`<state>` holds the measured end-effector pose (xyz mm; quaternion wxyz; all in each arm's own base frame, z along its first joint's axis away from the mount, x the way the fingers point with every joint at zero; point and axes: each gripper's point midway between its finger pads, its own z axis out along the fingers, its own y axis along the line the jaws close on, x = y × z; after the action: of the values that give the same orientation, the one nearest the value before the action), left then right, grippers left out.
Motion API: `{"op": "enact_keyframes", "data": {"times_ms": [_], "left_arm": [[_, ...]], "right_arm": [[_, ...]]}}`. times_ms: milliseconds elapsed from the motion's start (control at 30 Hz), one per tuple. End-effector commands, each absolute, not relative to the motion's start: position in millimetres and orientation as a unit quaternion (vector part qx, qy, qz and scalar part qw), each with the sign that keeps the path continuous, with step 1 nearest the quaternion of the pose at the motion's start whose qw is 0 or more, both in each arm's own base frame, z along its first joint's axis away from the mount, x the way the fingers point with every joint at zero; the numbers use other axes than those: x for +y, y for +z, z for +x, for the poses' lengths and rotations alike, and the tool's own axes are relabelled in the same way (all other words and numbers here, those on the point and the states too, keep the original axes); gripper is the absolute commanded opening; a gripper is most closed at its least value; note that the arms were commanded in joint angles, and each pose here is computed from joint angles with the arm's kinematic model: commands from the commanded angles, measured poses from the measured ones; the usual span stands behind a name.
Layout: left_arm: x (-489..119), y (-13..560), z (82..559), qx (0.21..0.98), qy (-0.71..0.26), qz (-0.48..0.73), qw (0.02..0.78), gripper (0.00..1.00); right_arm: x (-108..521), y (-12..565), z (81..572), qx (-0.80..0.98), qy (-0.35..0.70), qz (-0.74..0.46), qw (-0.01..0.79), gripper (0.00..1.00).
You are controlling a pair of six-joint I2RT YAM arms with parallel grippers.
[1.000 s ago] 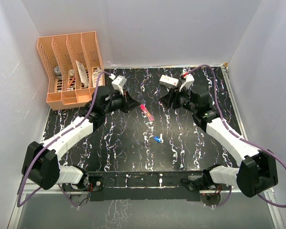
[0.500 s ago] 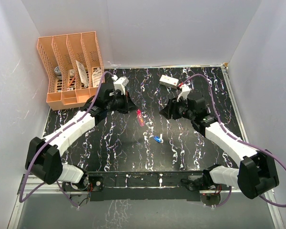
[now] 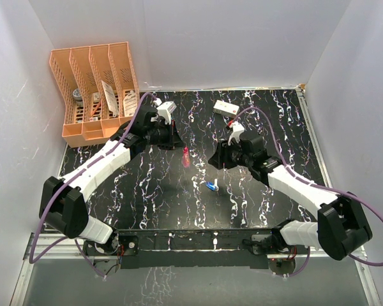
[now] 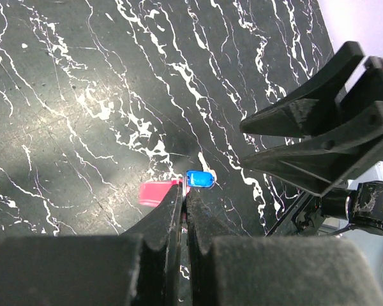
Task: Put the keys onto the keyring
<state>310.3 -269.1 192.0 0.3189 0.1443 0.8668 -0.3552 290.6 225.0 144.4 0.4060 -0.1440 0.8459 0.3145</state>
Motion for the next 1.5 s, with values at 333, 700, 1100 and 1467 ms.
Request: {"op": "enact_keyframes", "data": {"times_ms": [333,700,1100,1467], "left_arm": [[-270,206,304,0.861,-0.371,0.146,0.316,0.00],[-270,204,301,0.858,-0.376,0.148,0.319,0.00],[-269,204,297,0.855,-0.380,0.150,0.319,0.00],[-270,200,296,0.855,-0.383,0.149,0.317,0.00]], "right_arm": [[225,88,256,0.903,0.280,-0.085,0.315,0.43],[221,77,233,0.920,0.258,-0.069,0.288,0.43],[221,71,232,0.934,0.193,-0.091,0.286,0.41],[219,85,238,0.919,0.077,-0.232,0.309,0.41]]}}
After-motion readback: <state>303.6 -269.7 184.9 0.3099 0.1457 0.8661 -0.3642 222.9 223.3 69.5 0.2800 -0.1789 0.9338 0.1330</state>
